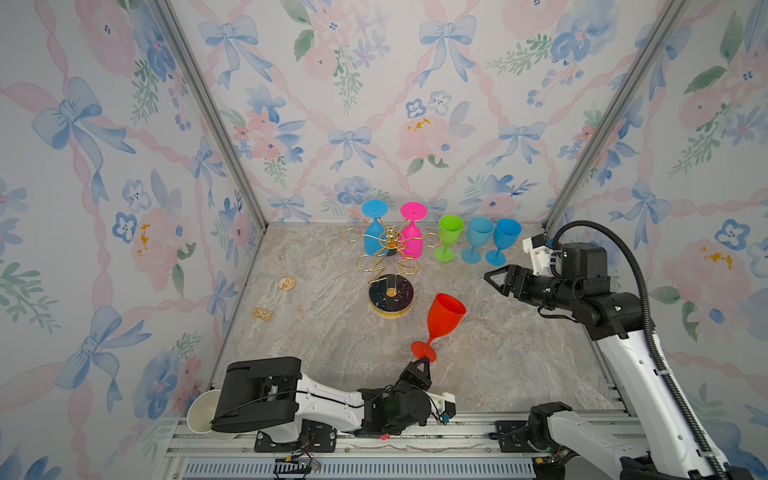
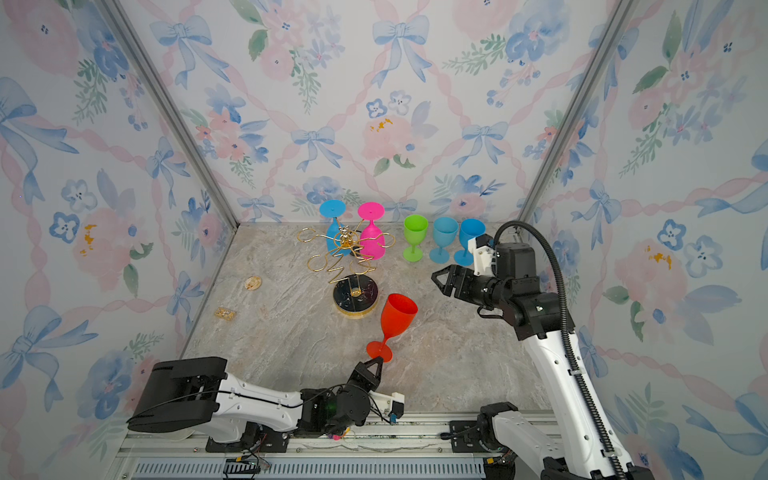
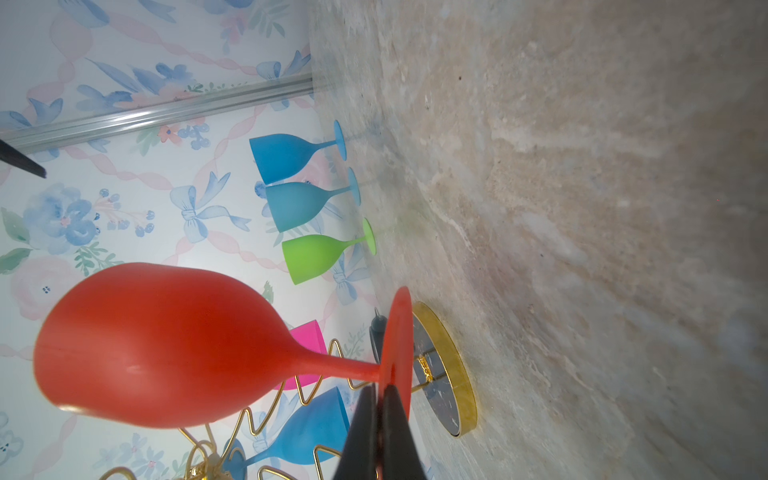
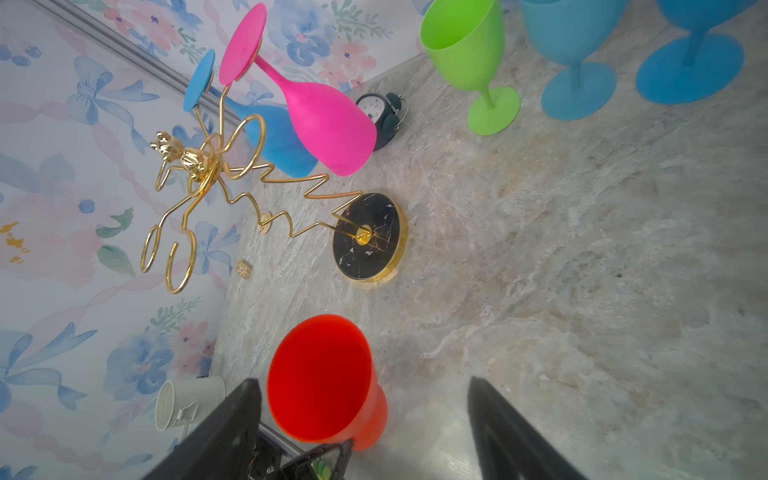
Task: Take the wine glass off the wine glass rack
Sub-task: 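Hold the red glass foot with the left gripper while the right approaches, then close the right gripper on the rim of the red glass bowl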
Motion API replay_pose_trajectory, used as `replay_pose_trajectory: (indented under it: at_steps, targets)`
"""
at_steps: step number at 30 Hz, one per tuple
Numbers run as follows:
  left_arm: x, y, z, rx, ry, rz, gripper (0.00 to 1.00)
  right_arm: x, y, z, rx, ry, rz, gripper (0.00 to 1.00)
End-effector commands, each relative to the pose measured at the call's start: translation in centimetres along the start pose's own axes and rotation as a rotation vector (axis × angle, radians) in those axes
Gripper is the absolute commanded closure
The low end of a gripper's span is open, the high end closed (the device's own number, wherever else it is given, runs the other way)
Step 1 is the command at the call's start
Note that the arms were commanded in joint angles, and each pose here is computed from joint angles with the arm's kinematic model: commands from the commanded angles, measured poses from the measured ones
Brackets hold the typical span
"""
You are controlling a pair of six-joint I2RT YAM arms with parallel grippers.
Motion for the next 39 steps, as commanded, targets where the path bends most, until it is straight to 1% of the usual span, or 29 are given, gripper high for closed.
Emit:
replay_pose_trajectory:
  at_steps: [1, 8, 10, 16, 21, 24, 27, 36, 39]
  targets:
    - [0.2, 0.7, -0.7, -0.016, -0.049, 0.032, 1.0, 1.4, -0.9, -1.1, 0.097, 0.0, 0.028, 0.23]
    - [0.6, 1.7, -1.6, -0.055, -0.069, 0.062, 1.0, 2.1, -2.3, -2.3, 0.219, 0.067, 0.009, 0.31]
    - [0.5, 2.1, -2.0, -0.08, -0.076, 0.066, 1.0, 2.2, -2.6, -2.7, 0.249, 0.084, 0.009, 0.32]
    - [-0.5, 3.5, -3.5, -0.155, -0.147, 0.089, 1.0, 3.1, -3.7, -4.0, 0.315, 0.13, 0.05, 0.34]
    - [-0.2, 3.9, -3.9, -0.155, -0.14, 0.104, 1.0, 4.4, -4.7, -4.7, 0.355, 0.152, 0.119, 0.37]
    - [-0.3, 3.9, -3.9, -0.156, -0.146, 0.103, 1.0, 4.9, -5.3, -5.2, 0.39, 0.175, 0.138, 0.38]
    - [-0.3, 3.8, -3.9, -0.155, -0.153, 0.103, 1.0, 5.1, -5.7, -5.6, 0.415, 0.188, 0.141, 0.39]
    - [-0.1, 4.0, -4.0, -0.151, -0.148, 0.111, 1.0, 4.8, -6.3, -6.2, 0.437, 0.199, 0.132, 0.44]
    - [0.0, 4.0, -4.0, -0.147, -0.148, 0.113, 1.0, 4.6, -6.6, -6.5, 0.448, 0.199, 0.132, 0.46]
Point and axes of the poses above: each gripper's point midway between its finger pads, its own y axis back along the fingers, its own x axis along the line the jaws close on, z = x × y, the point moved 6 cm from there along y, back along the fingers, and after that the axes turned 10 degrees about y, right-handed, at the moved point
